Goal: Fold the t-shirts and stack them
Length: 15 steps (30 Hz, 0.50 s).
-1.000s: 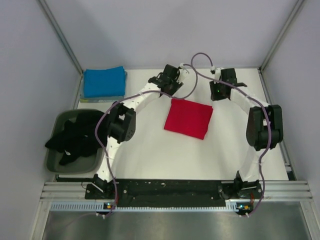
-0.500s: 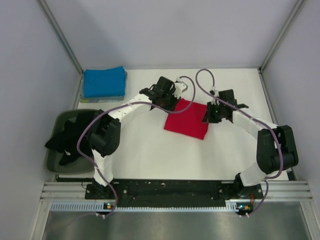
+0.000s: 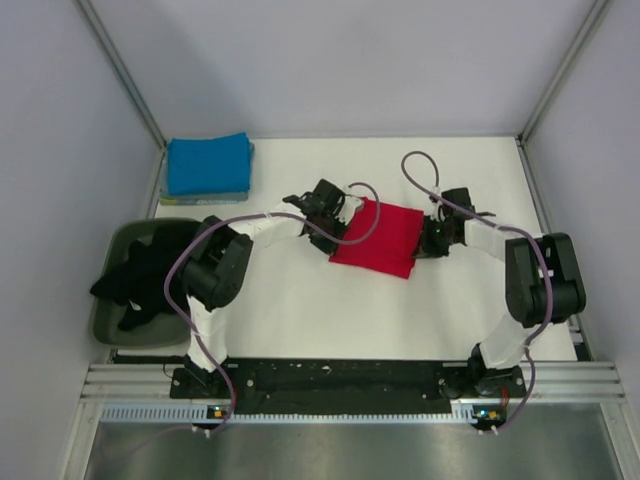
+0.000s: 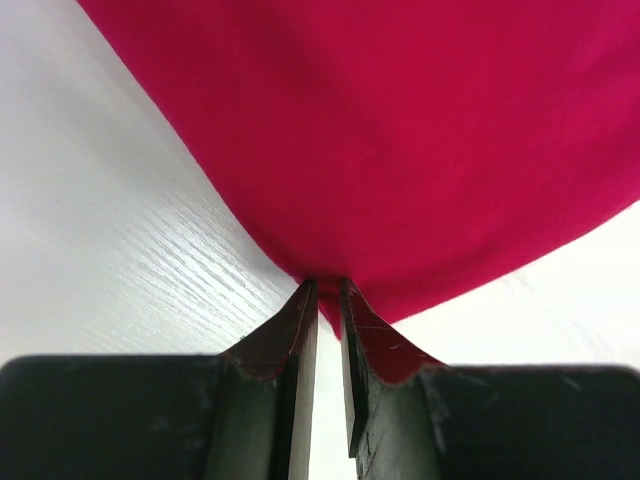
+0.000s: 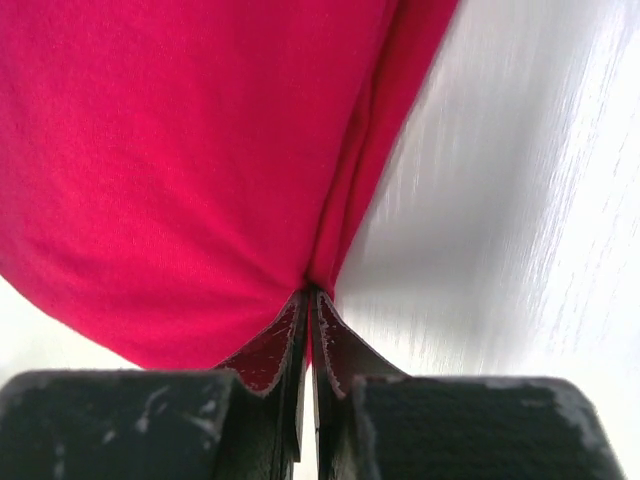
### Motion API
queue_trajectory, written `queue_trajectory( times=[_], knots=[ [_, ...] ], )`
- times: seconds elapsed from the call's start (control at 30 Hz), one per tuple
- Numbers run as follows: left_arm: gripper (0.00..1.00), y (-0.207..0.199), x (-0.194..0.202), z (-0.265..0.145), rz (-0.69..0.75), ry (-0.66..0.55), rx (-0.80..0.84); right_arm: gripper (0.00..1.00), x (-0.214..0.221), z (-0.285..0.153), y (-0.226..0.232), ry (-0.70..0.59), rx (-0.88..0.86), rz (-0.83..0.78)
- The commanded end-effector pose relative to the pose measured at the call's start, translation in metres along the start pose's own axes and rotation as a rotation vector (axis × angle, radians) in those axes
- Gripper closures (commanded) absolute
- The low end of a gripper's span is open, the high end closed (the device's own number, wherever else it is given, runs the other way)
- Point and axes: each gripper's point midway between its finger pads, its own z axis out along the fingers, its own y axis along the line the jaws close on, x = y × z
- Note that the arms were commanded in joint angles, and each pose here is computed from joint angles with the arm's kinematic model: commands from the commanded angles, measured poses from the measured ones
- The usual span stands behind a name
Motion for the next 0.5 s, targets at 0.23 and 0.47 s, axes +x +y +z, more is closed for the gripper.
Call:
queue_trajectory(
  times=[0.23, 0.47],
  knots=[
    [0.76, -0.01, -0.017, -0.06, 0.101, -0.086, 0.036, 0.86, -0.066, -0.043, -0.011, -0.11, 0.156, -0.125],
    [0.79, 0.01, -0.108, -0.069, 0.139, -0.285, 0.0, 0.79, -0.044, -0.068, 0.027, -0.137, 0.045, -0.187]
  ],
)
